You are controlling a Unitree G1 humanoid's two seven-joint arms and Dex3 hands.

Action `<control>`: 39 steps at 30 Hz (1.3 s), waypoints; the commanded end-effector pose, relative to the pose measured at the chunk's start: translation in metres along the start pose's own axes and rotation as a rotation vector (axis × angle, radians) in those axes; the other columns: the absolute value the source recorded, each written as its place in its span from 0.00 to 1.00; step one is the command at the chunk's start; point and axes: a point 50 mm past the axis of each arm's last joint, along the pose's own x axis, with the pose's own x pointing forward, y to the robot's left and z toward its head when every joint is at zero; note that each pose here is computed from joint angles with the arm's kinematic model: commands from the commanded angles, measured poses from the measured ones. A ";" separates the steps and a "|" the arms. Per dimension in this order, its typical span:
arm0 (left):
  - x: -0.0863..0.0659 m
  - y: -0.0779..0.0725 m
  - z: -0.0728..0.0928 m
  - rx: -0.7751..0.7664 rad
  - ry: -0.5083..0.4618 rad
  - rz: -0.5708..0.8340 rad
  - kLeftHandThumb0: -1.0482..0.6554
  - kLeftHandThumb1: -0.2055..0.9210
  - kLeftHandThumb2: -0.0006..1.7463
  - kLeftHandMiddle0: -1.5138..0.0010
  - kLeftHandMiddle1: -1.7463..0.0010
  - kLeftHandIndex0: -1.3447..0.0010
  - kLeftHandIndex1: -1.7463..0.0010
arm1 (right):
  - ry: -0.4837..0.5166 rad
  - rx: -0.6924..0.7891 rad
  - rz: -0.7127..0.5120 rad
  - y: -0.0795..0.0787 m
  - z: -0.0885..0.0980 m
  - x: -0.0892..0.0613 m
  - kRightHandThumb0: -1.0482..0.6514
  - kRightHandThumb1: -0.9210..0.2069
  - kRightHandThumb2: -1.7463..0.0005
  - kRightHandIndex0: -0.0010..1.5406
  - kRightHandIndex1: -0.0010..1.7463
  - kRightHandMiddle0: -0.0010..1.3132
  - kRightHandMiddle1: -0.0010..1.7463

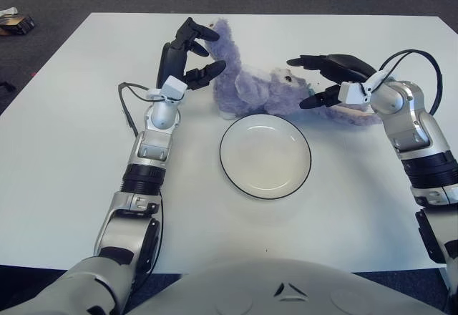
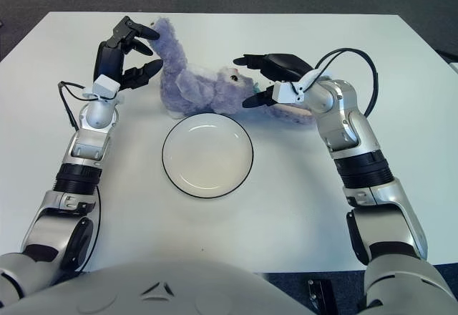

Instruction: Put the doll into the plate.

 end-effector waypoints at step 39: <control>0.004 -0.002 0.009 0.000 -0.017 0.002 0.61 1.00 0.15 0.72 0.14 0.66 0.26 | 0.145 -0.043 0.175 0.027 0.000 0.014 0.22 0.00 0.90 0.12 0.00 0.21 0.01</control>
